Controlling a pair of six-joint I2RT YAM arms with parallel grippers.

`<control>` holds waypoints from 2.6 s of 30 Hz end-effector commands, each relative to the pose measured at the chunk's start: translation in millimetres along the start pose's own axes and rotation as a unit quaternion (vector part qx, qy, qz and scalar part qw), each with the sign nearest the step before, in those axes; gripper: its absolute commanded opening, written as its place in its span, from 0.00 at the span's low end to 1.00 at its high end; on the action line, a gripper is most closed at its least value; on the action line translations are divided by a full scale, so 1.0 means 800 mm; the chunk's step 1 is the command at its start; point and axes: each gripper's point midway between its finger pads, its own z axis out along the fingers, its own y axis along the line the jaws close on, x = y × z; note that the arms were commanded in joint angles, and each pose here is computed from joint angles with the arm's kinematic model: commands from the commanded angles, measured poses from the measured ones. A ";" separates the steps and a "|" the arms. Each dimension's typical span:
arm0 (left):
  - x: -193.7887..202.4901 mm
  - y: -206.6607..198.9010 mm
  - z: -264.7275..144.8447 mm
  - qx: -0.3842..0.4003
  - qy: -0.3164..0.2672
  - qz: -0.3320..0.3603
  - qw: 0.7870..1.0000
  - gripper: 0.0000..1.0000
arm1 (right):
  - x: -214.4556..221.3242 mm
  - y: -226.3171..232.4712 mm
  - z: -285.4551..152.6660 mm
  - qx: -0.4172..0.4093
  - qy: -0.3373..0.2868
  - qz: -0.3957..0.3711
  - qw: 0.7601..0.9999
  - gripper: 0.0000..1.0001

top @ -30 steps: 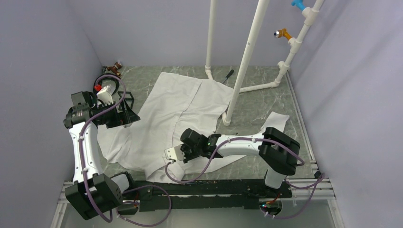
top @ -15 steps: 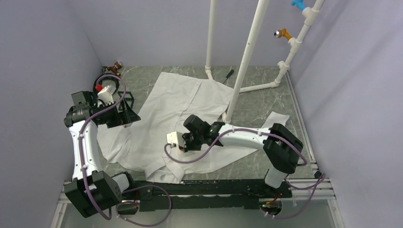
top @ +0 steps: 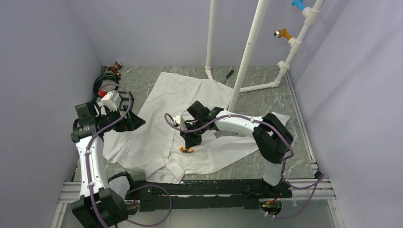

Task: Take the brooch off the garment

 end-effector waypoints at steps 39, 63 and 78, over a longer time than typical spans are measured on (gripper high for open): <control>0.111 -0.079 0.090 0.182 -0.005 0.111 0.977 0.57 | 0.077 -0.028 0.004 0.000 0.054 0.193 0.980 0.00; 0.154 -0.108 0.139 0.256 0.045 0.018 0.965 0.60 | 0.013 -0.044 -0.044 0.043 -0.103 0.158 0.981 0.00; 0.174 -0.138 0.194 0.335 0.105 0.031 0.936 0.56 | 0.036 -0.059 -0.055 0.091 -0.109 0.142 0.980 0.00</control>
